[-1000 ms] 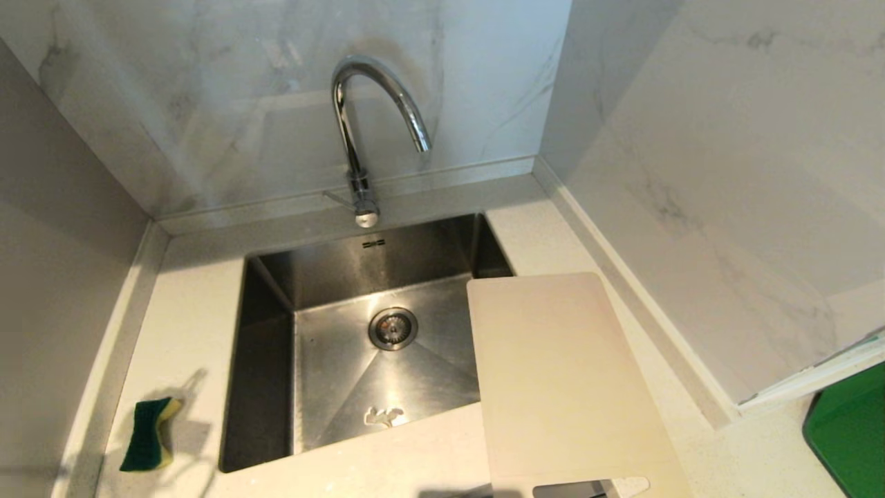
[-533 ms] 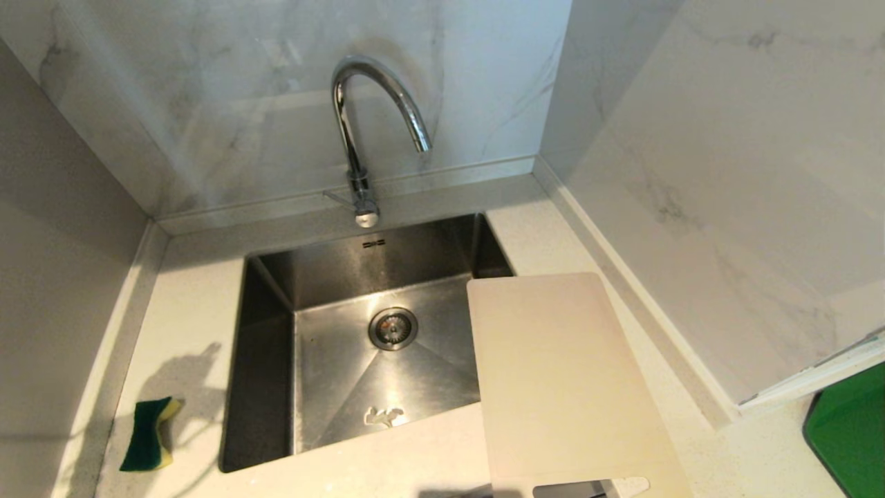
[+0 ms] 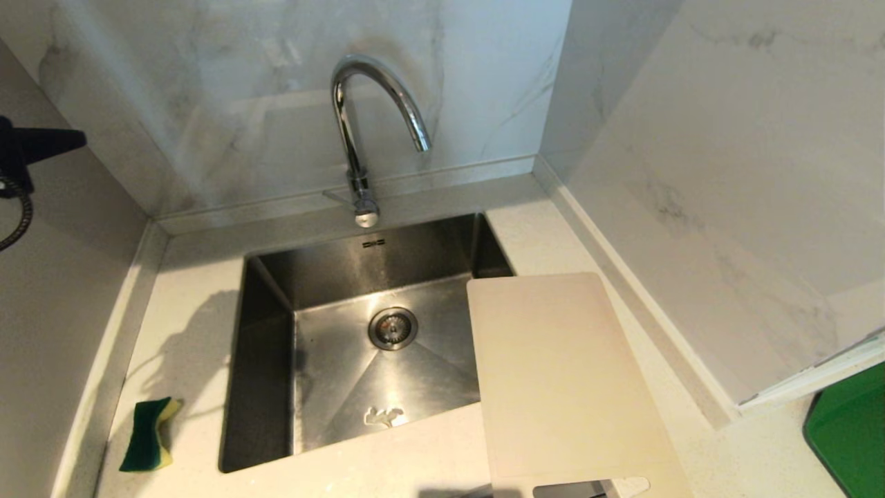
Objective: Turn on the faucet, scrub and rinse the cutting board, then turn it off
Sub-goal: Turn on the tap
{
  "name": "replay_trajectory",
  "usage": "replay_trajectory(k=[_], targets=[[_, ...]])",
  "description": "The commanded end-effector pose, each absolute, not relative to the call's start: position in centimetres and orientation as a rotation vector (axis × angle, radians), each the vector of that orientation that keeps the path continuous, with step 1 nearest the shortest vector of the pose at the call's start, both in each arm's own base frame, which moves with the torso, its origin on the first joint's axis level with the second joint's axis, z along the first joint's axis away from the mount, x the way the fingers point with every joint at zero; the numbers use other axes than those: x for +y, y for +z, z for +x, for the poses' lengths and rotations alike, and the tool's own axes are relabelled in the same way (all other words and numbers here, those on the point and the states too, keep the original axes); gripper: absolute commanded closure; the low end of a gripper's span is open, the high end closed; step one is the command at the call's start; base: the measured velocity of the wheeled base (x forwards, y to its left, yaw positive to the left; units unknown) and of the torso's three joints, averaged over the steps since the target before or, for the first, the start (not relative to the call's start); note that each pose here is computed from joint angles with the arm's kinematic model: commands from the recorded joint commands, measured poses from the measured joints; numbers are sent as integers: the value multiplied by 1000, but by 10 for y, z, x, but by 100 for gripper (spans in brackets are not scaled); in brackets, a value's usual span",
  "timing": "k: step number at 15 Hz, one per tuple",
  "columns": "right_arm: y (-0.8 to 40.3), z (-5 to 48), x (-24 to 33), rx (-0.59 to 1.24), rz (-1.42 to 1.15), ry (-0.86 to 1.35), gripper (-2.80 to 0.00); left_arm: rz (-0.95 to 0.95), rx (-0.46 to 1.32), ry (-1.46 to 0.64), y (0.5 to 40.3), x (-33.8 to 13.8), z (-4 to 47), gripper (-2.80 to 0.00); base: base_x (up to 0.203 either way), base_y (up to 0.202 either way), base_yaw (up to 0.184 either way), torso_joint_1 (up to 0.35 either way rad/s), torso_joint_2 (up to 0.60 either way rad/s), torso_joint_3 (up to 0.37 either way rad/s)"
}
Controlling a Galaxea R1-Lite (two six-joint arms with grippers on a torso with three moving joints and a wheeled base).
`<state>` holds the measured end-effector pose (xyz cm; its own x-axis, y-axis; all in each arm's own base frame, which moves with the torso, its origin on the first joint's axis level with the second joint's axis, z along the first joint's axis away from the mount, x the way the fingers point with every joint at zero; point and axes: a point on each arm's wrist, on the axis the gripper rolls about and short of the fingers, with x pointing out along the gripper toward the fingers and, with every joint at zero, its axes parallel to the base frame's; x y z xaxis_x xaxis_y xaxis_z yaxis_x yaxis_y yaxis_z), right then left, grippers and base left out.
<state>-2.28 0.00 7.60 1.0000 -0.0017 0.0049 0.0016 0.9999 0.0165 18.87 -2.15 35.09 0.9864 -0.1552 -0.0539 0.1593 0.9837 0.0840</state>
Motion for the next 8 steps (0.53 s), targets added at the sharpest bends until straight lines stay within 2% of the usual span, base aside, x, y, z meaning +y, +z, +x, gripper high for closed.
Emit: replay_trajectory(k=[1, 8], targets=[[76, -23, 0, -6, 17, -1, 0, 91, 118, -168, 343, -30, 240, 0, 0, 0, 0, 0, 0, 0], [76, -23, 0, -6, 17, -1, 0, 110, 198, -137, 329, -54, 313, 0, 0, 0, 0, 0, 0, 0]])
